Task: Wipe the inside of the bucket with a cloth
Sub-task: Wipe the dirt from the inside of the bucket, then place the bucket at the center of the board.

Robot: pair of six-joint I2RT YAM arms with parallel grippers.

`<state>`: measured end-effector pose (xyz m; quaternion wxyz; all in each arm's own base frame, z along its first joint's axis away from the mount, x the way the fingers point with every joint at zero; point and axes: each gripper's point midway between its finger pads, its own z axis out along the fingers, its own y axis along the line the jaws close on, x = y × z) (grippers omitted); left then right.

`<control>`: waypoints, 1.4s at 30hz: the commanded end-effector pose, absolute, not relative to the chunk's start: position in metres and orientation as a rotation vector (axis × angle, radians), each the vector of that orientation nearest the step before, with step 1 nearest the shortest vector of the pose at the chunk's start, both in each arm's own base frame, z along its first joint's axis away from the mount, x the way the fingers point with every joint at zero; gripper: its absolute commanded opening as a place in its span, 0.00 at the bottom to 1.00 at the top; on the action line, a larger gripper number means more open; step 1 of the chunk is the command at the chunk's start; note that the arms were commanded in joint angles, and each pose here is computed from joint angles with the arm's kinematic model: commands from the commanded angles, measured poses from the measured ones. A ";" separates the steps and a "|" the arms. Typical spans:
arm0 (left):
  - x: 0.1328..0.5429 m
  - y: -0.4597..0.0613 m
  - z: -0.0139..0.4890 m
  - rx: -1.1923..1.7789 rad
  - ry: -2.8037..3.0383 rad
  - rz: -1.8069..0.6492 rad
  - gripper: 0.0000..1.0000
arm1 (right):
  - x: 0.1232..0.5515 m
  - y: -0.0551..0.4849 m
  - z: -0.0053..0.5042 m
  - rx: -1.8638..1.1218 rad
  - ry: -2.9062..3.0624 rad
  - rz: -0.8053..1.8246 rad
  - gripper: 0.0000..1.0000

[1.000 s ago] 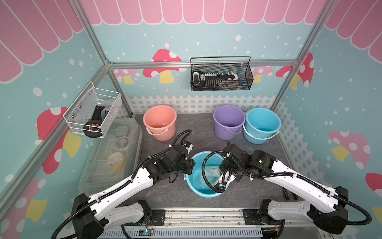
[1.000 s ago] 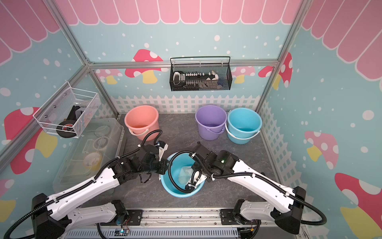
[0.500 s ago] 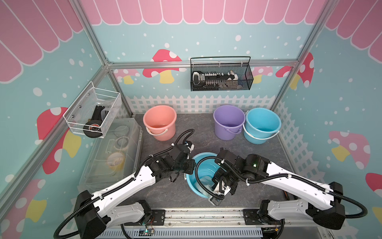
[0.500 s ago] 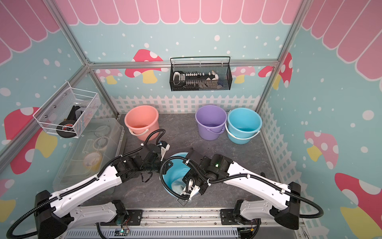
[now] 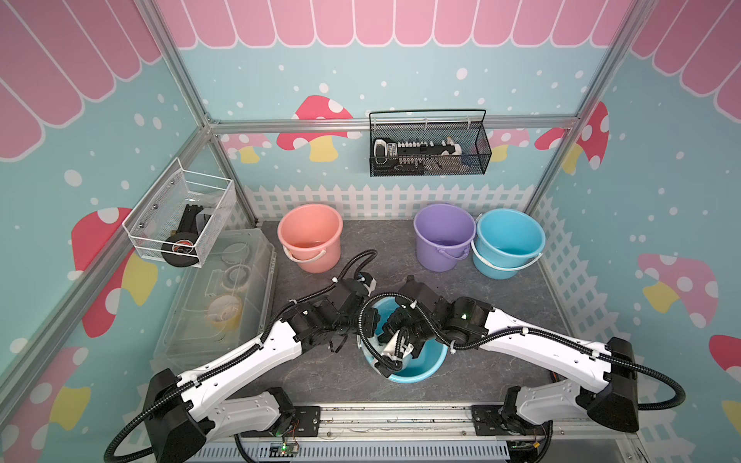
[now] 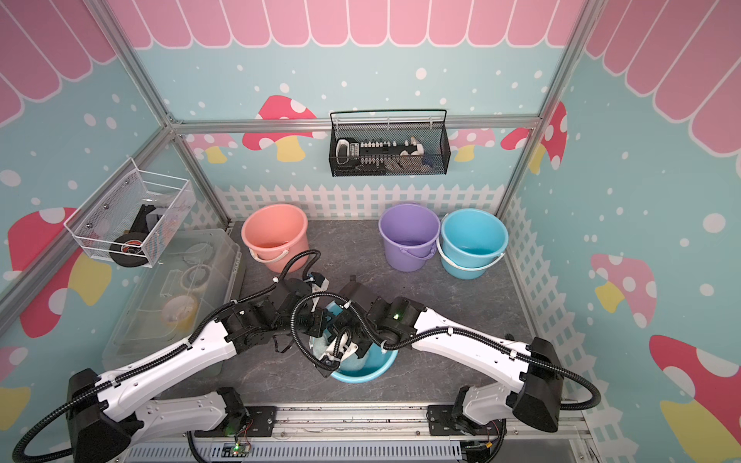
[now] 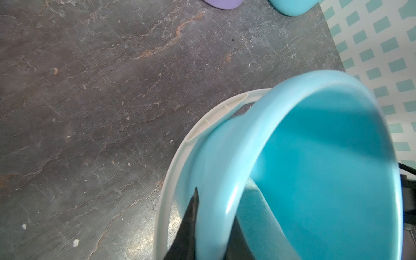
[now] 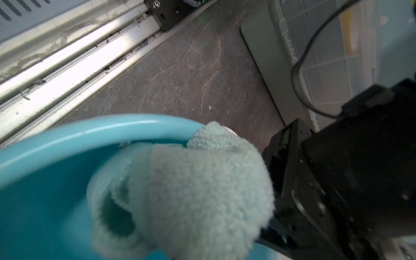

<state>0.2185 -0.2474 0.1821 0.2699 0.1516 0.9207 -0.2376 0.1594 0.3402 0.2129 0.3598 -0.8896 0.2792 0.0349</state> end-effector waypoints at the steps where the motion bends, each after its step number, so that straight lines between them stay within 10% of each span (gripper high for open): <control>1: 0.222 -0.257 0.208 0.409 2.401 -0.724 0.00 | 0.196 0.329 0.235 -2.255 0.708 -0.063 0.00; 9: 0.221 -0.258 0.210 0.416 2.399 -0.733 0.00 | 0.252 0.298 0.234 -2.284 0.799 -0.348 0.00; 20: 0.224 -0.250 0.216 0.363 2.375 -0.711 0.00 | 0.223 0.220 0.225 -2.474 0.956 -0.471 0.00; 42: 0.250 -0.253 0.238 0.166 2.358 -0.708 0.00 | 0.090 0.268 0.238 -2.186 1.077 0.549 0.00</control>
